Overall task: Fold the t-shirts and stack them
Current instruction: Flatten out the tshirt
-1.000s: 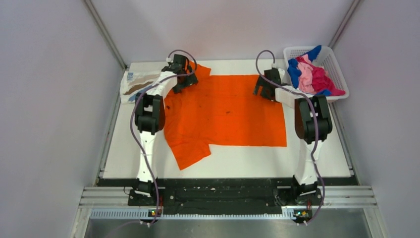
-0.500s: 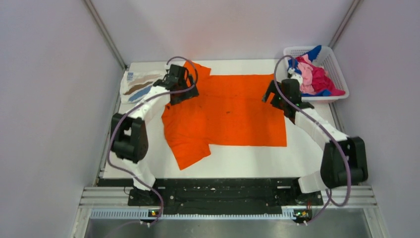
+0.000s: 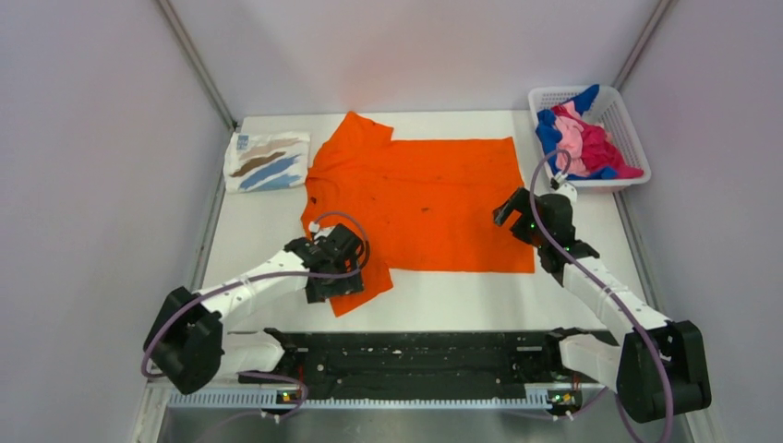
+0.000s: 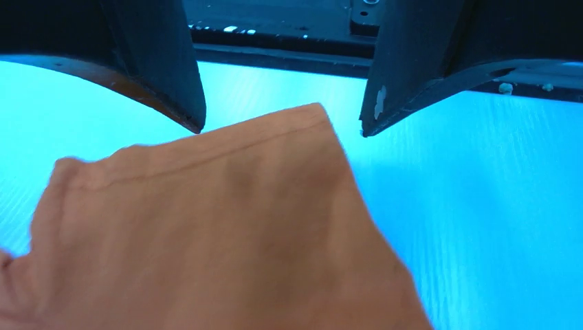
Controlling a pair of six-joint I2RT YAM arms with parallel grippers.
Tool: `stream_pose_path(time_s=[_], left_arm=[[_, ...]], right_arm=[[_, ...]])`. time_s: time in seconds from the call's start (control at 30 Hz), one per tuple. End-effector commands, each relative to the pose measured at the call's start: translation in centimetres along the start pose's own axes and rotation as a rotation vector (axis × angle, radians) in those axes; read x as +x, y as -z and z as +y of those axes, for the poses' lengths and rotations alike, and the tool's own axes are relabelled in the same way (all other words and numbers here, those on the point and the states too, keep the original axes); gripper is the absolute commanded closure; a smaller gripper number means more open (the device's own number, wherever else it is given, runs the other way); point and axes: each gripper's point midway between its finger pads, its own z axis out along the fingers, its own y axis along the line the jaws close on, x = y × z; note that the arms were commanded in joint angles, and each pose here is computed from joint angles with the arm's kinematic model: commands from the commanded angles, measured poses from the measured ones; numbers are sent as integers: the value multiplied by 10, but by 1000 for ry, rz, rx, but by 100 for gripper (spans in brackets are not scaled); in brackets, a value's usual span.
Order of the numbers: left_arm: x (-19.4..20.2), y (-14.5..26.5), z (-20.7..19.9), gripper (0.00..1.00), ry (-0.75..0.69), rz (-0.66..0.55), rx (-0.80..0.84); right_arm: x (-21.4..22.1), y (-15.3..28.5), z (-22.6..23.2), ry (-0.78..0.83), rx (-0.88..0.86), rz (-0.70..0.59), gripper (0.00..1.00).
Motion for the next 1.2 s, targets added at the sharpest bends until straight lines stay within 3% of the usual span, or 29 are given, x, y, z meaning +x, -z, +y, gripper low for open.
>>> stream_pose_path(time_s=[0.0,0.17,0.33,0.5,0.97,1.07,1.17], left_arm=[[16,8,11,17,89,-17,10],[36,2,20,36,42,53,-5],[43,-7,41,45,12,67,-102],[42,-20,26,56,17,73,-63],[56,-21,15,66,-37,144,7],[58,-25,11,78,-37,156,14],[58,-28,11,100,-41,164,-1]], right_arm=[[-19,3,16,-28,-62,-58,2],[-16,2,8,-31,-22,-47,3],[-13,3,1,-29,13,-40,3],[-12,5,-3,-35,33,-39,3],[-13,11,-14,-44,87,-57,4],[-16,15,-17,-49,95,-74,4],[-18,20,-20,-57,106,-92,4]])
